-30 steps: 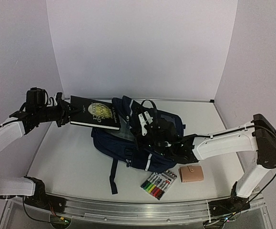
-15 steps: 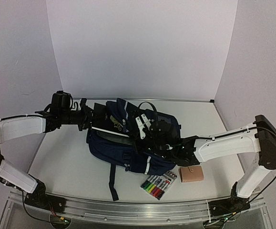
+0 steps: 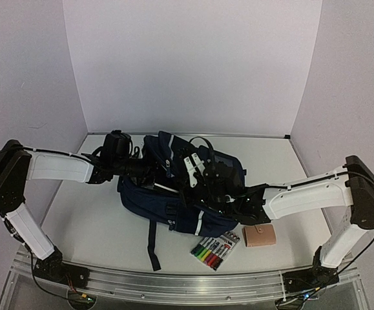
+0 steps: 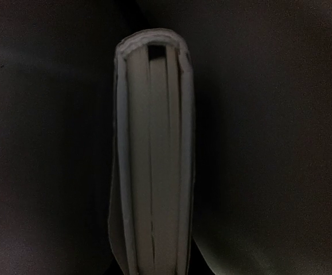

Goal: Pack the student bag
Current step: Place the book in the student bag.

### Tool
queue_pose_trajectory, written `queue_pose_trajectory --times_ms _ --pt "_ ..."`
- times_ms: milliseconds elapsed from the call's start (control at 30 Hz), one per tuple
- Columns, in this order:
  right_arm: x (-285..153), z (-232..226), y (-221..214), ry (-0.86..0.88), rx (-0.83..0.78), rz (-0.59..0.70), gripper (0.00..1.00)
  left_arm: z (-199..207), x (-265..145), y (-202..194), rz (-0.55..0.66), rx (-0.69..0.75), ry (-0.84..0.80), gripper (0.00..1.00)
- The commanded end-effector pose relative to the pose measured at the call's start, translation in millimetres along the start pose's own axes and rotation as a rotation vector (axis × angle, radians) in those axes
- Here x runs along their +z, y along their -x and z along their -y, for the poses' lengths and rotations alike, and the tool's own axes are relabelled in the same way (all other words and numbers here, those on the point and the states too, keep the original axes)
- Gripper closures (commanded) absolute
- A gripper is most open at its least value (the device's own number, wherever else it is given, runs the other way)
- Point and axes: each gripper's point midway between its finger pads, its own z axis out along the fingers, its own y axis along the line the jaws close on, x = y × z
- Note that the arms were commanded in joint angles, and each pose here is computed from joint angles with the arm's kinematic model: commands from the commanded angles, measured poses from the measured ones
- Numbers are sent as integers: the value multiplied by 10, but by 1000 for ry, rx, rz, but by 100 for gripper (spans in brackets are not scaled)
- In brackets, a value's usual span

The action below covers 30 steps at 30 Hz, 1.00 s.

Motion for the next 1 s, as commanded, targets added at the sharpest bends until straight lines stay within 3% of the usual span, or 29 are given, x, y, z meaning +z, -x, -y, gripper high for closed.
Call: queue_pose_trajectory --times_ms 0,133,233,333,400,633,967 --pt "-265 -48 968 41 143 301 100 199 -123 331 124 180 73 75" --pt "-280 -31 946 37 150 298 100 212 -375 383 200 267 159 43" --pt "-284 -12 926 32 158 295 100 163 -584 372 245 291 232 31" --pt "-270 -19 897 34 162 288 100 90 -676 338 256 289 273 27" --pt "-245 -25 874 34 164 283 100 69 -659 287 237 281 259 30" --pt "-204 -44 853 35 170 277 100 50 -399 178 169 241 153 53" --pt "-197 -6 802 16 171 269 100 181 108 28 70 256 56 75"
